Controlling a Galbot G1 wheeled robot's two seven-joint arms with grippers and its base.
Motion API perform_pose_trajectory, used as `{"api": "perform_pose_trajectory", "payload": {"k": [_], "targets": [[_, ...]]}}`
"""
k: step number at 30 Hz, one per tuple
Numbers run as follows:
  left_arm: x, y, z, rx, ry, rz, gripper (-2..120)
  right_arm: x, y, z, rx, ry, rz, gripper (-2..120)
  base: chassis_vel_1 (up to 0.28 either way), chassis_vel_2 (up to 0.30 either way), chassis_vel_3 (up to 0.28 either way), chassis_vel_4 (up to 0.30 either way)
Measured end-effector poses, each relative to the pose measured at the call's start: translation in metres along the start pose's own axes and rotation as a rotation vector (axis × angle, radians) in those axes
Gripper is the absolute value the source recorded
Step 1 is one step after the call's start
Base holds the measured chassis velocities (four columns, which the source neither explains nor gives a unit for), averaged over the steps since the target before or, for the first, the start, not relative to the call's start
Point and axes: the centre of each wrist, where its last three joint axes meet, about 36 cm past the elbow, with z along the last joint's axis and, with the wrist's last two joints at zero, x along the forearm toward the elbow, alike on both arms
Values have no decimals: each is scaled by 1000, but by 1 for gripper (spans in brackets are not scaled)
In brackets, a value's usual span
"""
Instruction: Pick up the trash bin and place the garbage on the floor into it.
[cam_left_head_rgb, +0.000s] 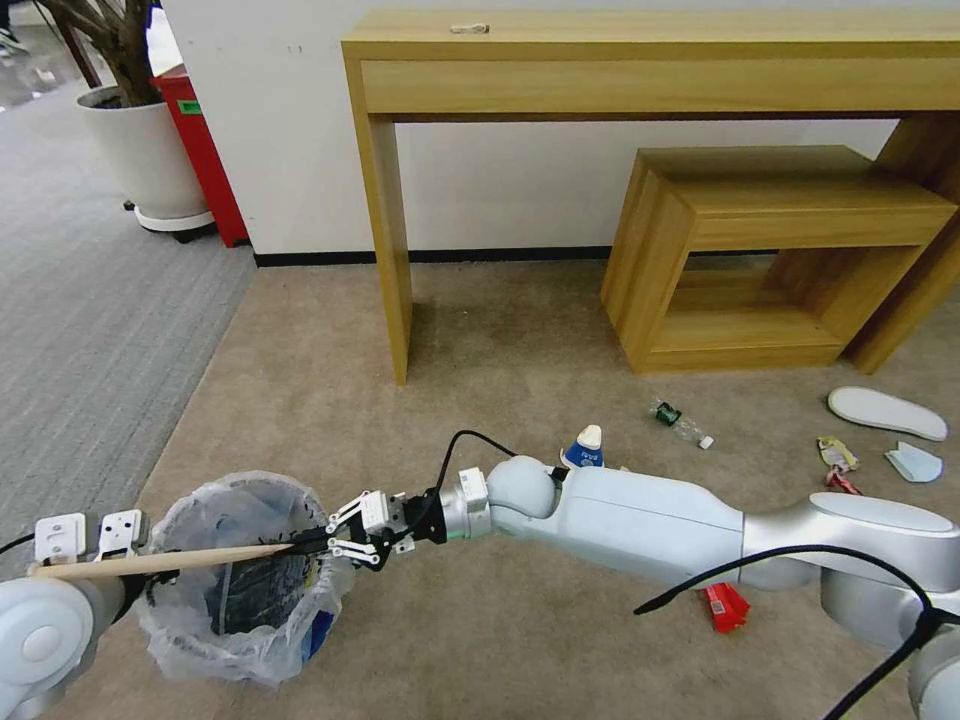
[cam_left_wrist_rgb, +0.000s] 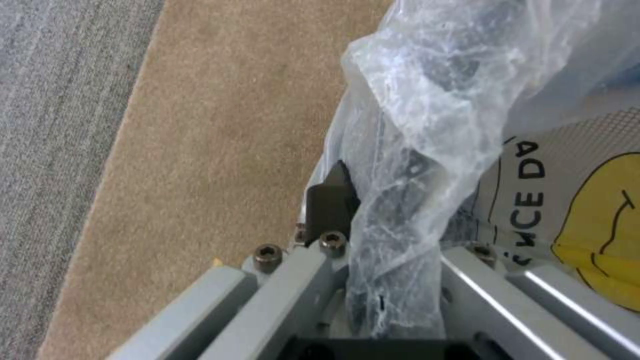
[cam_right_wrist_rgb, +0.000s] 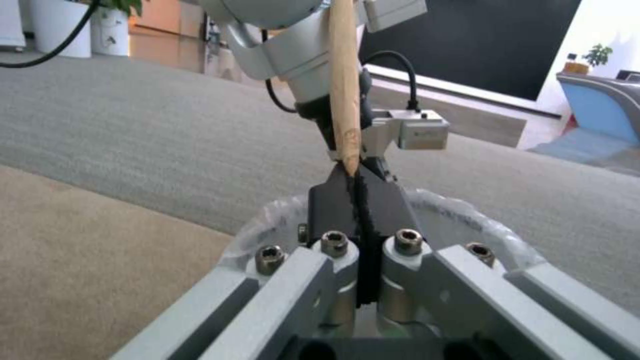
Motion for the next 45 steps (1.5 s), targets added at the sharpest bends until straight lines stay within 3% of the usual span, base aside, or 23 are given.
{"api": "perform_pose_trajectory", "payload": {"k": [12,16,19,24,27,38,45], "targets": [[1,0,2,7,0,1,0,-15,4,7,2,-3,-21,3,0,0,0,0],[1,0,2,8,0,1,0,-9,6,11,4,10,-20,15,0,0,0,0],[2,0,0,7,-2,2,0,-3,7,13,5,19,-18,32,0,0,0,0],[2,1,0,9,-3,1,0,3,6,12,7,24,-16,45,0,0,0,0],[1,1,1,11,1,-1,0,8,5,12,11,28,-14,61,0,0,0,0],[0,3,4,21,7,-4,0,22,4,13,30,30,8,98,0,0,0,0],[-2,5,8,27,15,-11,0,48,-11,0,65,24,84,100,0,0,0,0]]}}
